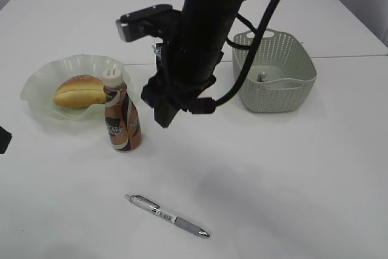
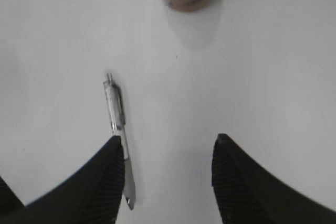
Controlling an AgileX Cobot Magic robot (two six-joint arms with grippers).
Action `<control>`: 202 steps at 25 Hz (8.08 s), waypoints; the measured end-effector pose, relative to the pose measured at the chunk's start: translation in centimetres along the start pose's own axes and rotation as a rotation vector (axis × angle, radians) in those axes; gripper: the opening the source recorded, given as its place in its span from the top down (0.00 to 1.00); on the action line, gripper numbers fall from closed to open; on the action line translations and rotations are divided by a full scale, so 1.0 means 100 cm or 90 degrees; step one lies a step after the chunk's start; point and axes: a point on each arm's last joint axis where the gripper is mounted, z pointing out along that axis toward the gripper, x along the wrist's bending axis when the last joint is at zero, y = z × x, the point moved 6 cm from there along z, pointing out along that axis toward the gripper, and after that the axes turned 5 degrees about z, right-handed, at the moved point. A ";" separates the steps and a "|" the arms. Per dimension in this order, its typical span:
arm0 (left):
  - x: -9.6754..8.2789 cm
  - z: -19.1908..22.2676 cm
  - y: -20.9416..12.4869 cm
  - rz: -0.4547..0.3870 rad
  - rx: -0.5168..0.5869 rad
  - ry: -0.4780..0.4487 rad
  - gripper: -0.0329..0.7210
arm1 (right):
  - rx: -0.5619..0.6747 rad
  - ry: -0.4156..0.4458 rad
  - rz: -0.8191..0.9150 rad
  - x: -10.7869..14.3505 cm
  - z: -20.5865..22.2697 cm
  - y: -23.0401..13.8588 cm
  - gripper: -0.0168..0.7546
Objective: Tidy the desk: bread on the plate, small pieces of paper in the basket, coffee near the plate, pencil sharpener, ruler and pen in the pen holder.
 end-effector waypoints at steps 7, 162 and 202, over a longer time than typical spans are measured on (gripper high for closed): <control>0.004 0.000 -0.004 0.014 0.017 0.016 0.55 | 0.073 -0.005 -0.038 0.029 0.023 -0.022 0.46; 0.002 0.000 -0.009 0.012 0.040 0.008 0.55 | -0.719 0.130 0.046 -0.211 0.029 0.092 0.58; 0.017 -0.034 -0.013 -0.056 -0.040 0.111 0.55 | -0.015 -0.128 0.307 -0.110 -0.101 -0.093 0.57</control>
